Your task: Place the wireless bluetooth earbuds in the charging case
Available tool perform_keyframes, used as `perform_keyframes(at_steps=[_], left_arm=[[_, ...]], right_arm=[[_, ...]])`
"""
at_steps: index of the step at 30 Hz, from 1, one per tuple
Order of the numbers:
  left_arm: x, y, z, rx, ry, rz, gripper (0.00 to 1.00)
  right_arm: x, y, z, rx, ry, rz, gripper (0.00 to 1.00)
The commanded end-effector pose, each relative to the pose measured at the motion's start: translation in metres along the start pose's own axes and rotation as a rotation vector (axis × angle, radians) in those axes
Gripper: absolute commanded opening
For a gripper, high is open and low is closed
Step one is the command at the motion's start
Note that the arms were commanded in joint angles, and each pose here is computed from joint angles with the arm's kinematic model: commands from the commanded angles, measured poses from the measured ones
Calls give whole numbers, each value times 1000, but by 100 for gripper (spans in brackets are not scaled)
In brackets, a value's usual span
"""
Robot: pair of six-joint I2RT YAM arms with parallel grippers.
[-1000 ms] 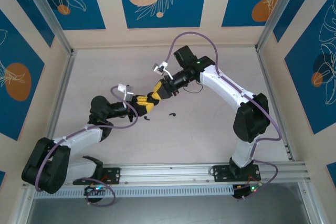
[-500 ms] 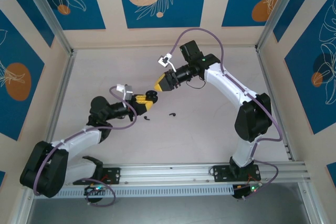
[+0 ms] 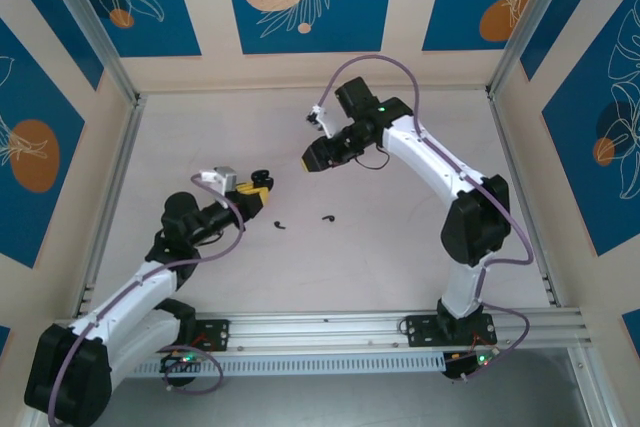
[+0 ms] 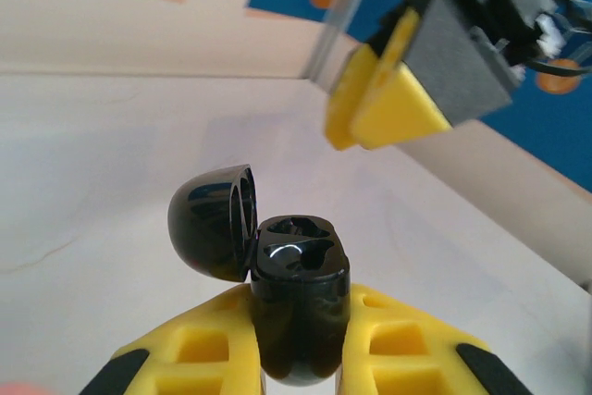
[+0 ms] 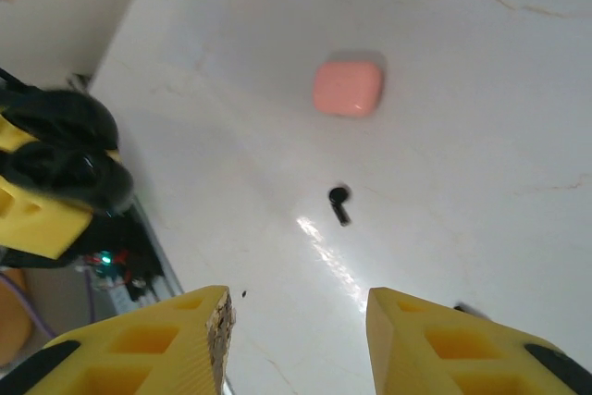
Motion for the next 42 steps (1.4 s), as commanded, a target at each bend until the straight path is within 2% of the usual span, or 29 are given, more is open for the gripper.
perform_keyframes(at_steps=[1, 12, 20, 28, 42], left_arm=[[9, 12, 32, -173, 85, 7, 3], [-2, 59, 73, -421, 201, -77, 1], [-4, 76, 86, -488, 251, -98, 1], [-6, 79, 88, -504, 249, -95, 1], [-6, 79, 87, -499, 248, -98, 1]], right_arm=[[14, -29, -4, 57, 63, 141, 43], [23, -117, -5, 74, 288, 338, 41], [40, -160, -6, 109, 377, 452, 38], [55, -182, -1, 124, 434, 523, 35], [69, -200, -7, 148, 442, 583, 32]])
Point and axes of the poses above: each hand's point on the last joint's axis, 136 mm out from that joint toward the fingers, its own y axis back along the fingers, its own z axis along the line the jaws close on, x = y × z, the point moved 2 cm from there along y, back along the fingers, and after that the axes turned 6 degrees about y, right-handed, at the moved point
